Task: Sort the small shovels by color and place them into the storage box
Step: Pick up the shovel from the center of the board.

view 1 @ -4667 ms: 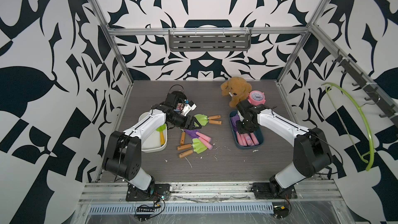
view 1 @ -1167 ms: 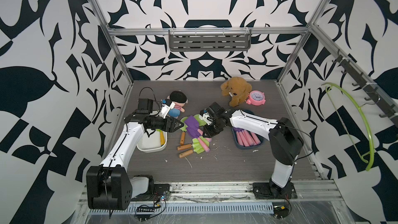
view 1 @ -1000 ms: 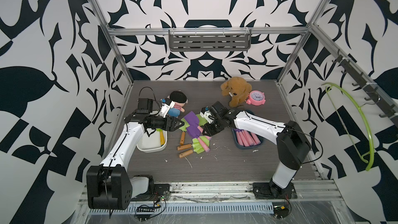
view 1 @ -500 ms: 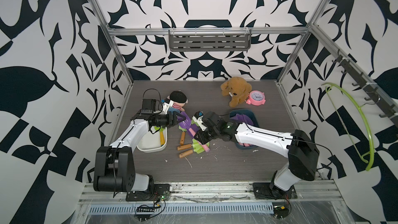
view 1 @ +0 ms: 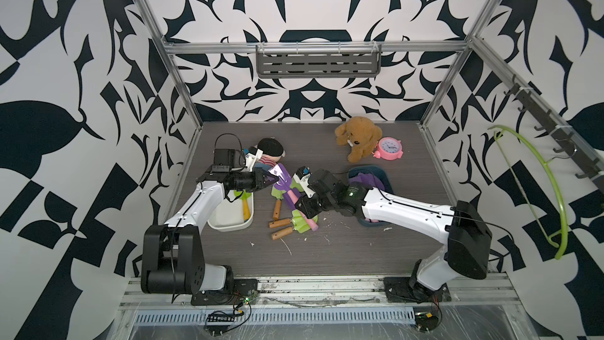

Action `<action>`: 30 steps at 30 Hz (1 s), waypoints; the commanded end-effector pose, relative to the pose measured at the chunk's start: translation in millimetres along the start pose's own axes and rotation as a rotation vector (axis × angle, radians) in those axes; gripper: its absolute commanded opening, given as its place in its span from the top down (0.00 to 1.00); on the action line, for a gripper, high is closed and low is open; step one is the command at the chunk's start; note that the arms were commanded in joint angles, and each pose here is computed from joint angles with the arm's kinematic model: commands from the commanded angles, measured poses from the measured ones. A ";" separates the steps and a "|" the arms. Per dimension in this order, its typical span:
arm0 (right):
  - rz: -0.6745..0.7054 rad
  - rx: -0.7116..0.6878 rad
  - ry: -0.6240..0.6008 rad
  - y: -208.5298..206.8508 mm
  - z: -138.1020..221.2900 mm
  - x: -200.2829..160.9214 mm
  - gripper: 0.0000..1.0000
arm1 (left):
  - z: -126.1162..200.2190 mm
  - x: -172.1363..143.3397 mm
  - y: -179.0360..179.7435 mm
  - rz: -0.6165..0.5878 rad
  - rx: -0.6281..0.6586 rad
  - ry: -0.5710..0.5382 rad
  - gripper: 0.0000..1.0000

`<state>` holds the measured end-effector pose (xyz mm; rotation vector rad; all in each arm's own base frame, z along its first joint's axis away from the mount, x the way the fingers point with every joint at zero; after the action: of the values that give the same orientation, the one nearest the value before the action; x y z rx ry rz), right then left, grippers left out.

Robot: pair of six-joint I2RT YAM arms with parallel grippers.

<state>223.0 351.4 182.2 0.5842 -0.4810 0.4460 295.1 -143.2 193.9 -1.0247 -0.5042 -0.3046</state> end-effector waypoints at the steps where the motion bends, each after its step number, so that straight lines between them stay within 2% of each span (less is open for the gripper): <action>1: 0.091 0.013 -0.086 14.0 35.6 29.7 0.70 | 7.3 -6.4 -23.8 -0.147 -0.082 0.026 1.00; 5: 0.112 -0.047 -0.030 10.6 39.5 30.6 0.66 | 6.3 -3.6 -20.0 -0.100 -0.060 0.021 1.00; 9: 0.109 -0.165 -0.002 -3.1 43.9 32.3 0.66 | 4.7 4.4 0.2 0.024 0.094 0.005 1.00; 12: 0.126 -0.211 0.024 -5.8 47.2 35.4 0.66 | 0.8 8.6 6.0 0.137 0.156 0.003 1.00; 20: 0.139 -0.187 0.099 6.2 28.3 42.4 0.63 | -9.7 7.2 15.9 0.306 0.233 0.028 1.00; 24: 0.153 -0.173 0.120 11.7 16.2 46.0 0.62 | -13.0 3.0 24.3 0.329 0.258 0.037 1.00; 30: 0.178 -0.183 0.165 12.2 -2.4 45.1 0.62 | -17.8 4.8 24.5 0.356 0.227 0.038 1.00</action>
<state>255.3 368.7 195.3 0.3094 -0.3949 0.5747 311.8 -143.7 167.3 -0.8473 -0.3119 0.0391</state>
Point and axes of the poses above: each gripper's point midway between its finger pads, its own z axis back along the fingers, its own y axis along the line the jaws close on, x = y × z, the point moved 3 cm from there along z, back along the fingers, and after that the axes turned 8 degrees about -z, right-handed, at the moved point
